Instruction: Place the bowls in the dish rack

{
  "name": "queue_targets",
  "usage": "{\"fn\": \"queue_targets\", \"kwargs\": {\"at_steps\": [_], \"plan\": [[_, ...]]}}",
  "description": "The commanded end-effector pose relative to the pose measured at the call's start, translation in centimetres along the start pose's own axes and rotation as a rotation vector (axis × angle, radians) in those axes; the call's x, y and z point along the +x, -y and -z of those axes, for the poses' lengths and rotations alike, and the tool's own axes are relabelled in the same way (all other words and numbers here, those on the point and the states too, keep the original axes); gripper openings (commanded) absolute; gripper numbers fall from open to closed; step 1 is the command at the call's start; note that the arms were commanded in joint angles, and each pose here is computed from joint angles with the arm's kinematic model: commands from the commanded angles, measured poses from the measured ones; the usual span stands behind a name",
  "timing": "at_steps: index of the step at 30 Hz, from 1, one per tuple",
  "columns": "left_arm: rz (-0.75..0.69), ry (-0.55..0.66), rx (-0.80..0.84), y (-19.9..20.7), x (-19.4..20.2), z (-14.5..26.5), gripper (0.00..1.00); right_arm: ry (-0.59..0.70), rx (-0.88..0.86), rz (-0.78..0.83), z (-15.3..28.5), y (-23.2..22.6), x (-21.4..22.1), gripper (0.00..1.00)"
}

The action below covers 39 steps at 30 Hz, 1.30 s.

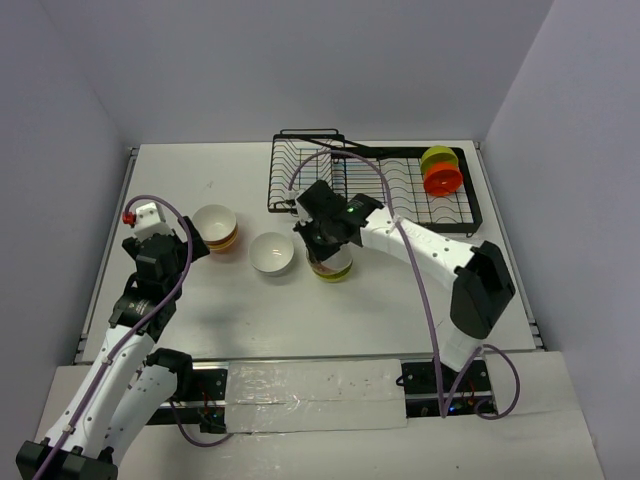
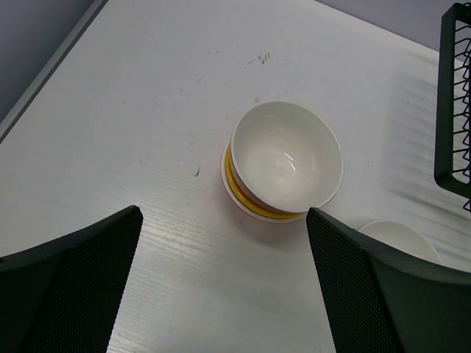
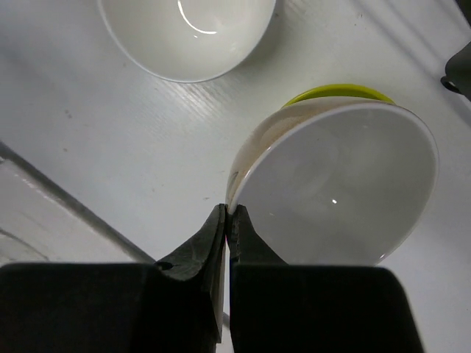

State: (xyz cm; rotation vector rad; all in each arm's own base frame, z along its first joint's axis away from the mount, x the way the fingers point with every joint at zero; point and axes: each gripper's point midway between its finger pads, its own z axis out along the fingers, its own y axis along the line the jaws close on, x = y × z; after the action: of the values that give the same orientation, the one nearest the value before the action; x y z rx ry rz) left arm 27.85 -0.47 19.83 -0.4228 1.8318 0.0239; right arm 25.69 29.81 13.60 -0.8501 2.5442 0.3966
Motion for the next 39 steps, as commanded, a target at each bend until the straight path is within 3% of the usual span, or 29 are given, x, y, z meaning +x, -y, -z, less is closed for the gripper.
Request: {"fn": "queue_targets", "kwargs": {"at_steps": [1,10,16,26,30,39], "plan": [[-0.002,0.037,0.011,0.3,-0.9,0.0,0.99,0.175,-0.07,-0.013,5.2,-0.9,-3.7,0.0],[-0.003,0.038,0.013,0.3,-0.9,0.0,0.99,0.392,-0.172,-0.135,12.7,1.6,-5.8,0.0],[0.006,0.052,0.025,0.4,-1.3,0.2,0.99,0.604,-0.219,-0.321,16.1,8.1,-6.4,0.0],[0.04,0.102,0.044,1.3,-3.2,0.1,0.99,0.904,-0.175,-0.517,17.7,18.2,-6.9,0.0],[0.061,0.135,0.035,1.3,-4.1,0.0,0.99,1.09,-0.143,-0.539,19.0,22.5,-6.7,0.0],[0.088,0.187,0.045,1.4,-4.4,-0.3,0.99,1.251,-0.197,-0.626,18.3,28.2,-4.7,0.0]]}}
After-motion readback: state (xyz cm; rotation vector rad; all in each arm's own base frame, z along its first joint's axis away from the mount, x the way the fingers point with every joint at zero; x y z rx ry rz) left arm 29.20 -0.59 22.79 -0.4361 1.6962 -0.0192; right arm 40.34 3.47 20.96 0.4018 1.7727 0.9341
